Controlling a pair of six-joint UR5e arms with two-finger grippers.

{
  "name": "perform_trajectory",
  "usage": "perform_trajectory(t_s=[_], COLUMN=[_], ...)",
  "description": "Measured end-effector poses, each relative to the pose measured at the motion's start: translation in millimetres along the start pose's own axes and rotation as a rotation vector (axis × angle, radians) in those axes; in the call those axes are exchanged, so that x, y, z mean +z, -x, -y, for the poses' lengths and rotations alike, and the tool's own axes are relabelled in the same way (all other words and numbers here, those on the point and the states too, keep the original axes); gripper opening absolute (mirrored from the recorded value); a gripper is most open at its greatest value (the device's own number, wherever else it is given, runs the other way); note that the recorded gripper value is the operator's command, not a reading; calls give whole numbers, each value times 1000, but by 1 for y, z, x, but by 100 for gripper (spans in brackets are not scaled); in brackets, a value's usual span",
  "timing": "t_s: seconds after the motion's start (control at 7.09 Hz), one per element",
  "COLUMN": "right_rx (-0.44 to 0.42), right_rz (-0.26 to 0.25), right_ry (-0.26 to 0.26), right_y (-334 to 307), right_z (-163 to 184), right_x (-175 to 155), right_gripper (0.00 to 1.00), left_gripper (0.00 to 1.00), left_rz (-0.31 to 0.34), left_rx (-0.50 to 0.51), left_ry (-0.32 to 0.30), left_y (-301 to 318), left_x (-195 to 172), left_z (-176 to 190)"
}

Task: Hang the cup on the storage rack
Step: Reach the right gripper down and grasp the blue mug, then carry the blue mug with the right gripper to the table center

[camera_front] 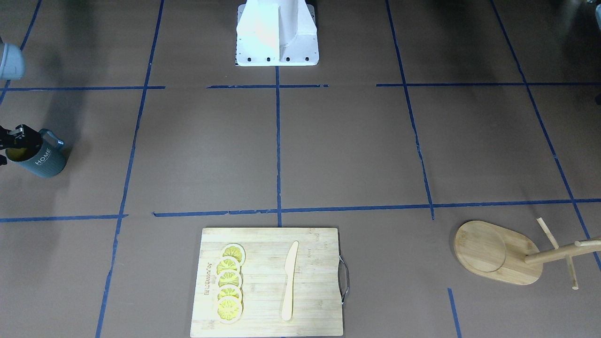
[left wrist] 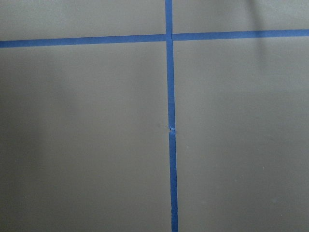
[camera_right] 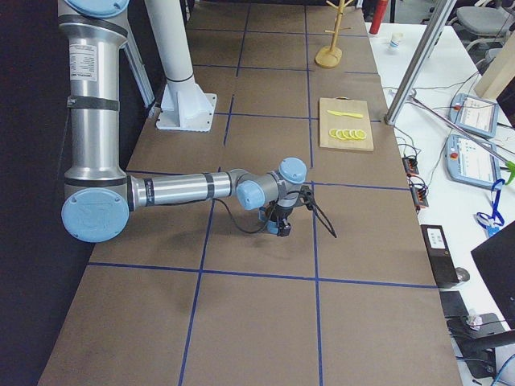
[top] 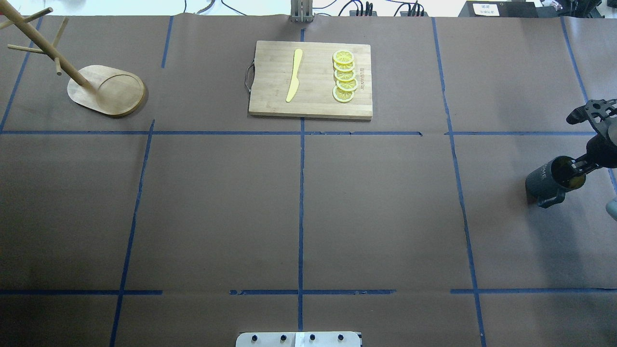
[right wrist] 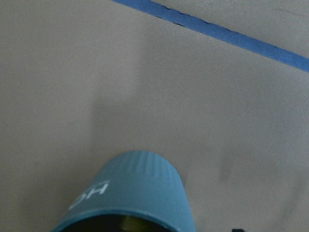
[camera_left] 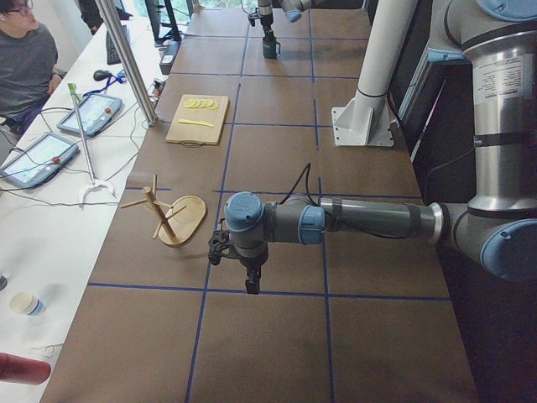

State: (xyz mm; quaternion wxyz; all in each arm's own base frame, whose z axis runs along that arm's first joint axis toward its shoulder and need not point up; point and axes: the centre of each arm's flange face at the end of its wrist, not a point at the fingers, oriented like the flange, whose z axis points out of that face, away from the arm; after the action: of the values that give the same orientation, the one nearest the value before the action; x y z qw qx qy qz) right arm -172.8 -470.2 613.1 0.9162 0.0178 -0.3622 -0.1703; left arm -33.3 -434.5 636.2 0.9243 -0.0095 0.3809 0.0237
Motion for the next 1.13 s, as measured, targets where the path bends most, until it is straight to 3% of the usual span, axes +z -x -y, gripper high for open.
perform_trajectory(t_s=[0.42, 0.71, 0.85, 1.13], right_rx=[6, 152, 243, 345], right_rz=[5, 26, 53, 113], right_ry=[-6, -51, -92, -128], right_y=[5, 26, 52, 135], right_z=[9, 21, 38, 75], right_x=[-2, -24, -46, -66], right_gripper=[0, 0, 0, 0], left_gripper=[100, 100, 100, 100], left_rz=[1, 1, 1, 0], left_rx=[2, 3, 3, 3], left_ry=[-2, -2, -2, -2], left_y=[-1, -1, -1, -1], left_x=[-1, -1, -1, -1], left_z=[0, 1, 1, 0])
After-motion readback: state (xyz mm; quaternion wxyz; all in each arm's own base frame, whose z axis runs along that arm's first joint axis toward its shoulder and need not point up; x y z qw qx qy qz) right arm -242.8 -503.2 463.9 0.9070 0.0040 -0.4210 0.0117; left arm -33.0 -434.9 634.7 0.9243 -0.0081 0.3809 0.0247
